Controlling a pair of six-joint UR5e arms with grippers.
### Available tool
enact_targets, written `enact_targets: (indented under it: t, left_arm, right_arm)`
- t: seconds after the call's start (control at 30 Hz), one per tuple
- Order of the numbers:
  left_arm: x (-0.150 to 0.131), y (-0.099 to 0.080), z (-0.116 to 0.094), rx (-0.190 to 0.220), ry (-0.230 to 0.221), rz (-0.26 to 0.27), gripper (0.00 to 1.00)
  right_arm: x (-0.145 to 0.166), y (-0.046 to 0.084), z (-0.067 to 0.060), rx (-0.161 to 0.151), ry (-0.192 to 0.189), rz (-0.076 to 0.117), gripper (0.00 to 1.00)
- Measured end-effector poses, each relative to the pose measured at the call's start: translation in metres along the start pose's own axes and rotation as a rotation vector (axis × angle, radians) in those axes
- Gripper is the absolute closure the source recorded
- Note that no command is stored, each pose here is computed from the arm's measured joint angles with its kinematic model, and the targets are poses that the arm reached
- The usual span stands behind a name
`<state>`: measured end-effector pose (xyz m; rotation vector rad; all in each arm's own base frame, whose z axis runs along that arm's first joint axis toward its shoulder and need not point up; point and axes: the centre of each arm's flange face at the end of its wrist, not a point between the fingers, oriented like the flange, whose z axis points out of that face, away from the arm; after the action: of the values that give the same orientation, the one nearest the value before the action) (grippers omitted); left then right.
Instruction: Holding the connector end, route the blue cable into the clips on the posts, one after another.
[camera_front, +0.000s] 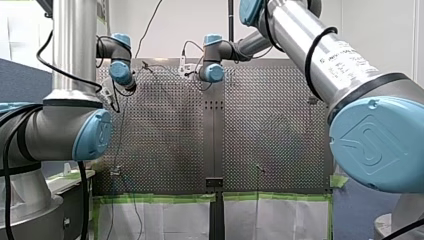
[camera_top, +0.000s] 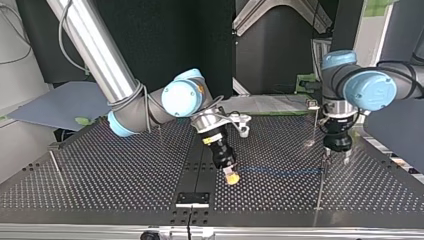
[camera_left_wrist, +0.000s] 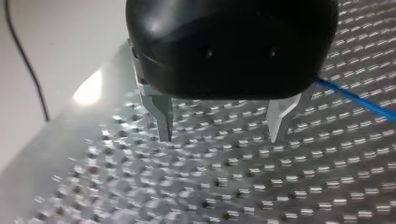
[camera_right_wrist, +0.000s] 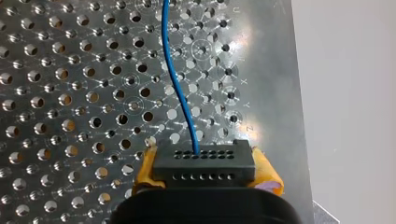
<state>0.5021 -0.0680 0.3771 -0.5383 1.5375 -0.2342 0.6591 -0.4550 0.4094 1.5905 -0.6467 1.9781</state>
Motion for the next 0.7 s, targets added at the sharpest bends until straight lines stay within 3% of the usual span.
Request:
enact_targets:
  t: [0.2, 0.7]
  left_arm:
    - [0.002, -0.001, -0.025, -0.006, 0.049, -0.003, 0.0]
    - [-0.028, -0.027, -0.077, 0.009, 0.068, 0.034, 0.0]
  right_arm:
    - [0.0, 0.001, 0.0, -0.002, 0.0, -0.001, 1.0]
    - [-0.002, 0.002, -0.001, -0.003, -0.009, 0.0, 1.0]
